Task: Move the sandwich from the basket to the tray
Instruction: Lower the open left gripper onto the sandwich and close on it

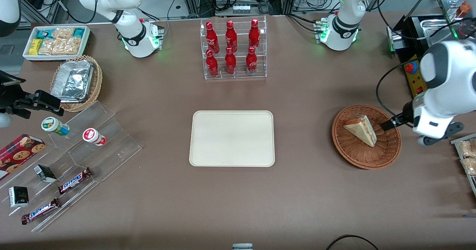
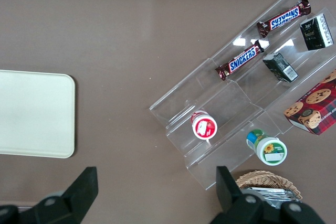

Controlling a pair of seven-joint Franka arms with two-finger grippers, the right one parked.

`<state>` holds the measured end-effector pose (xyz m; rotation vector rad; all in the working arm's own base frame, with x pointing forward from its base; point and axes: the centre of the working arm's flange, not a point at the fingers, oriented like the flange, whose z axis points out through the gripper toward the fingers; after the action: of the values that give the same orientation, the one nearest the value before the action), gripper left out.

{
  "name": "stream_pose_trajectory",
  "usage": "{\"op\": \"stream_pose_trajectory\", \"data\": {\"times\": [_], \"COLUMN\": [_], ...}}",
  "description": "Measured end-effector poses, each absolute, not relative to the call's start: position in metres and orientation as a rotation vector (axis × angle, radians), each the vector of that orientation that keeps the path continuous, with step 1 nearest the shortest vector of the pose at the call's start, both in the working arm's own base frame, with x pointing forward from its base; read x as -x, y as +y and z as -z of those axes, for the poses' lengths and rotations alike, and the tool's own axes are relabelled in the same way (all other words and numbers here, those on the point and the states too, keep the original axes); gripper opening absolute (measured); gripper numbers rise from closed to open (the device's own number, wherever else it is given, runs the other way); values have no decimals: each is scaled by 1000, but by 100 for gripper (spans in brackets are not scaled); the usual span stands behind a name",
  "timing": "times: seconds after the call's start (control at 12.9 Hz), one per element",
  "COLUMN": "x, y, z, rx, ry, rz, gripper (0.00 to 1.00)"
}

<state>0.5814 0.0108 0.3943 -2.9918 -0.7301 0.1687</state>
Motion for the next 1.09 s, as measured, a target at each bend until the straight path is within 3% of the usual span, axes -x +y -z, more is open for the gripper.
{"op": "stream_pose_trajectory", "data": {"times": [0.47,0.85,1.09], "x": [-549,-548,-543], "y": [9,9,9], "z": [-292,-247,-213], "rx": [2895,2866,2842], "ry": [-1112,-1238,-1251], "rz": [-64,-60,-115], "gripper": [100,100,100]}}
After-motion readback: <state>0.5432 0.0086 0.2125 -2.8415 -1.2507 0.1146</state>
